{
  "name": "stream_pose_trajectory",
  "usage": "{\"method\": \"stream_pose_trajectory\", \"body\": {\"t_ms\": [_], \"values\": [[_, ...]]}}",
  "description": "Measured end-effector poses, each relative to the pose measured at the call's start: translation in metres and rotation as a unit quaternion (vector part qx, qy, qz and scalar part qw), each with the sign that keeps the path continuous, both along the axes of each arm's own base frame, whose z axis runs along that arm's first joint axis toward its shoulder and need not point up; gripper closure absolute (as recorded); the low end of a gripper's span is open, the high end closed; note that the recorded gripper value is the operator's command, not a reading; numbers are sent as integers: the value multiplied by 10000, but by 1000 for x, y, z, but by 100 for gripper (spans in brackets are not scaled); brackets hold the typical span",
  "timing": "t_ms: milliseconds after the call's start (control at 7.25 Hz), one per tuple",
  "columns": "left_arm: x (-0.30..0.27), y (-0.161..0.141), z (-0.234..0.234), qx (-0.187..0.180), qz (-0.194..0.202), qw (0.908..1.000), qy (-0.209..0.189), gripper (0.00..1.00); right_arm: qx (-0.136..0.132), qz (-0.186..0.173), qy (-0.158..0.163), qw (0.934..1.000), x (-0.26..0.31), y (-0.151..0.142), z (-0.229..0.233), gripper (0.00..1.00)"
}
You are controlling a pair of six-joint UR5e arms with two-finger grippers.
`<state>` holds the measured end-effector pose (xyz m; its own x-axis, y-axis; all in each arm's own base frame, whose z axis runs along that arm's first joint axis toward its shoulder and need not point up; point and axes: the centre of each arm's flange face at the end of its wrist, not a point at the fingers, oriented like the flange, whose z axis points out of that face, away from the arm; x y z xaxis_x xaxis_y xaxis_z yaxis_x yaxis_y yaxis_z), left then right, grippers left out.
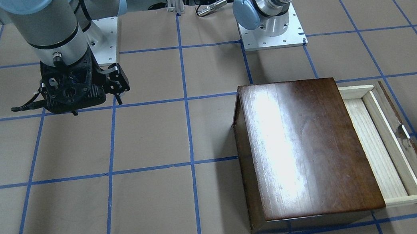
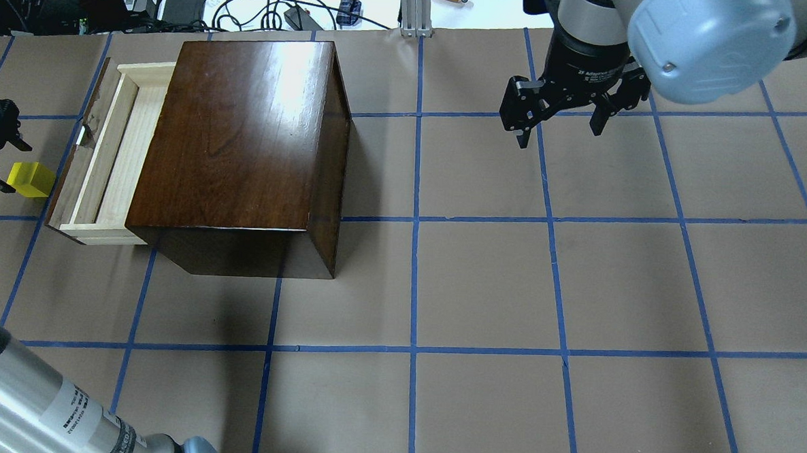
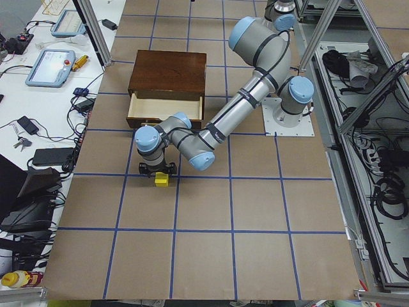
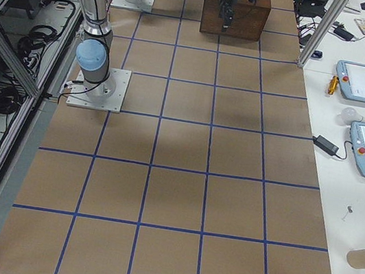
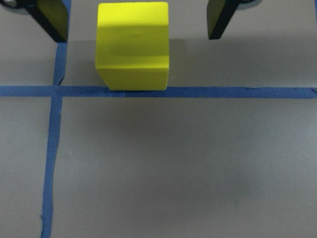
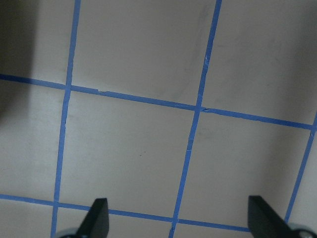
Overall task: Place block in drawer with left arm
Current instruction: 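Lower the left gripper onto the yellow cube and close on it, then lift the yellow cube with the left gripper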
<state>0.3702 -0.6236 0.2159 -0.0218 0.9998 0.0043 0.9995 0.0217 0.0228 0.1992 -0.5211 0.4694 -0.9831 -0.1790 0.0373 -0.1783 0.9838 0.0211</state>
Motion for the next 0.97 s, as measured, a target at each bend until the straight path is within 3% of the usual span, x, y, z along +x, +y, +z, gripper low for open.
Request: {"method": "stream_pose_trajectory", "body": {"t_ms": [966], "values": [[1,8,-33,-61,-95,9999,91,0,0,-6,0,10000,0,0,0,0]]}}
